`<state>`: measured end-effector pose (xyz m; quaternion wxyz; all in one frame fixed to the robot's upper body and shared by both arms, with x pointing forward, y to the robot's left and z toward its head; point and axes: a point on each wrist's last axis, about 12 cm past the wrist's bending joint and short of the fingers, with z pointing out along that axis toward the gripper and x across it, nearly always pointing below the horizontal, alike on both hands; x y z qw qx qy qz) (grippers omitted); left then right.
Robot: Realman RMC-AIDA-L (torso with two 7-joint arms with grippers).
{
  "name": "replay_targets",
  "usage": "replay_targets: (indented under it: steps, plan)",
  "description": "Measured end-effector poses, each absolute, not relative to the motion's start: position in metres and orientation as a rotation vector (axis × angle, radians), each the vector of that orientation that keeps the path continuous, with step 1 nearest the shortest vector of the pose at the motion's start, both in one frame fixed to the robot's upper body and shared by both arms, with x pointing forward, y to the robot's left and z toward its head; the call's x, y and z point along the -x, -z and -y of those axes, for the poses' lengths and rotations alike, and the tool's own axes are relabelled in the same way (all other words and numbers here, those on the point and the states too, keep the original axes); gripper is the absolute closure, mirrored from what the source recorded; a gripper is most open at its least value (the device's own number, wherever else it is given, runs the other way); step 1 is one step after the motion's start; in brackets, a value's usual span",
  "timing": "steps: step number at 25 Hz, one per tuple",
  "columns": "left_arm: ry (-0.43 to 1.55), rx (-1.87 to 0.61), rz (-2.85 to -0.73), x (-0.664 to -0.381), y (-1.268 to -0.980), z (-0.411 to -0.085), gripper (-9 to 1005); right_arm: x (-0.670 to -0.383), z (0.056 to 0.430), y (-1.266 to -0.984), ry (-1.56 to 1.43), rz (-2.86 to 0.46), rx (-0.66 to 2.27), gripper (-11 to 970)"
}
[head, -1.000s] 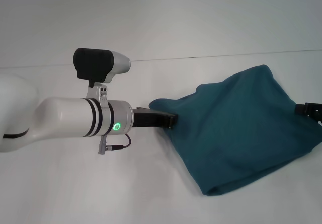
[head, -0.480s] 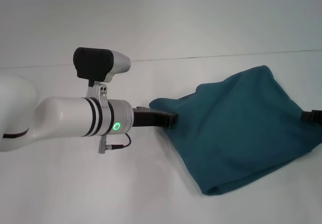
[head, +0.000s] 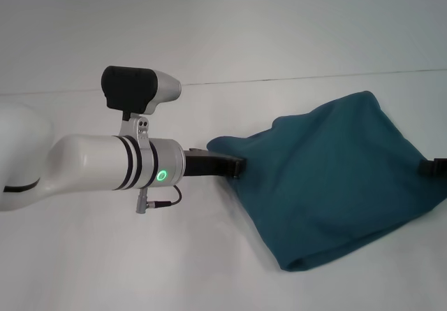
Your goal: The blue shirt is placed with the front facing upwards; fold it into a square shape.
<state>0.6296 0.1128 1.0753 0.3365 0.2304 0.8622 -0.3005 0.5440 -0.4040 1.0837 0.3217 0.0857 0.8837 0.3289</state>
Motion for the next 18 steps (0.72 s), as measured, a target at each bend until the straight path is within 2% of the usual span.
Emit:
replay_targets:
  steps: [4, 10, 12, 18]
  plan:
    - [0.783, -0.6, -2.249, -0.629, -1.075, -0.113, 996, -0.54, 0.406, -1.083, -0.866, -2.327, -0.229, 600]
    - [0.784, -0.6, -2.249, -0.629, -1.075, -0.113, 995, -0.534, 0.412, -1.079, -0.851, -2.354, -0.245, 833]
    - [0.784, -0.6, -2.248, -0.629, -1.075, -0.113, 995, -0.533, 0.412, -1.079, -0.85, -2.355, -0.246, 946]
    - [0.789, -0.605, -2.253, -0.629, -1.075, -0.113, 988, -0.532, 0.413, -1.078, -0.849, -2.358, -0.247, 947]
